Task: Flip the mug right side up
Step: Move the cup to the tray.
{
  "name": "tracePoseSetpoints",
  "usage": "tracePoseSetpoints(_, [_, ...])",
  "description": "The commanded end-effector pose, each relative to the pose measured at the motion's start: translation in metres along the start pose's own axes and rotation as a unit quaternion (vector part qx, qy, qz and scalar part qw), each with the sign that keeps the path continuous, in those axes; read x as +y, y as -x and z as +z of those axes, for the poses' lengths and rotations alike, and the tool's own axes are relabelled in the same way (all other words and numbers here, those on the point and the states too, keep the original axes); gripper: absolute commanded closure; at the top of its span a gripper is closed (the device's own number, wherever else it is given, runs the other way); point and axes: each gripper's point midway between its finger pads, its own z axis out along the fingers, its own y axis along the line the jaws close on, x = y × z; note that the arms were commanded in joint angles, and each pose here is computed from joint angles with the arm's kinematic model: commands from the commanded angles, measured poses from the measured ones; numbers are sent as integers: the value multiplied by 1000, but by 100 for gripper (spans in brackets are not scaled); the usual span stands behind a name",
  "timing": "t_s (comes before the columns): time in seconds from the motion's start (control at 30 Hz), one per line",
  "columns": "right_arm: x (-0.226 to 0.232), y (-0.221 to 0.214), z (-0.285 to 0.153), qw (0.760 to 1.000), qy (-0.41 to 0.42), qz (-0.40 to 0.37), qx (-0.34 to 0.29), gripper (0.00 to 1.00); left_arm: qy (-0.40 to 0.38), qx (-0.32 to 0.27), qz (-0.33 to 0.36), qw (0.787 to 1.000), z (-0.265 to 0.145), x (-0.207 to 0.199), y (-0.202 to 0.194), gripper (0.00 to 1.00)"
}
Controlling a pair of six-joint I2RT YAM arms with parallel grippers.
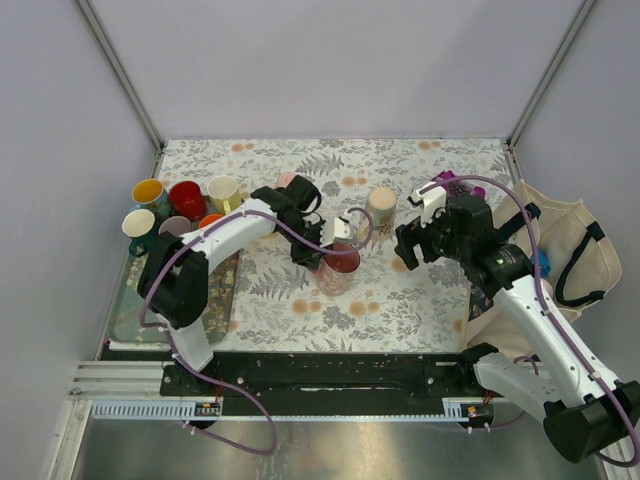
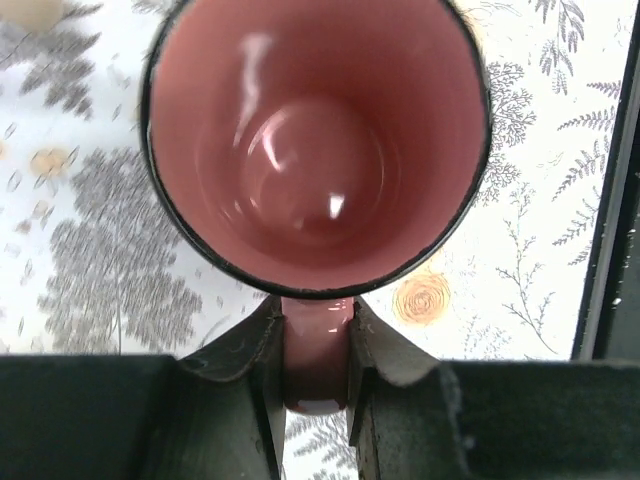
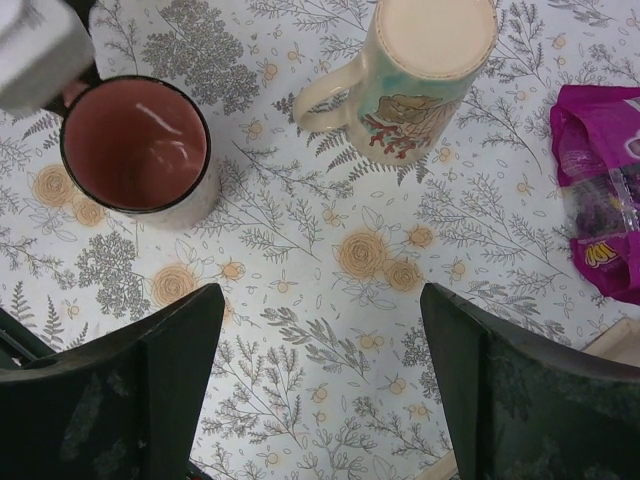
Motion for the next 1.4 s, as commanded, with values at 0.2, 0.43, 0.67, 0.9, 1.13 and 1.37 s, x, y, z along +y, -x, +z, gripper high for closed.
tracePoseSetpoints(0.2, [4, 35, 20, 998, 22, 55, -38, 11, 203, -80, -87, 972, -128, 26, 35, 100])
tracePoseSetpoints(0.43, [6, 49, 34, 996, 37, 77, -29, 12, 307, -137, -188, 923, -206, 36, 6, 100])
tracePoseSetpoints(0.67, [3, 61, 49, 995, 44, 86, -30, 13, 461, -147, -316, 816, -292, 37, -75, 100])
tracePoseSetpoints(0.9, [3, 63, 58, 995, 49, 89, -27, 13, 608, -185, -436, 637, -390, 1, -152, 100])
tracePoseSetpoints(1.13, [0, 58, 57, 996, 42, 79, -15, 13, 657, -180, -491, 543, -407, -42, -198, 100])
tracePoseSetpoints(1.37, [4, 57, 59, 995, 54, 83, 2, 13, 680, -154, -535, 477, -398, -72, -226, 100])
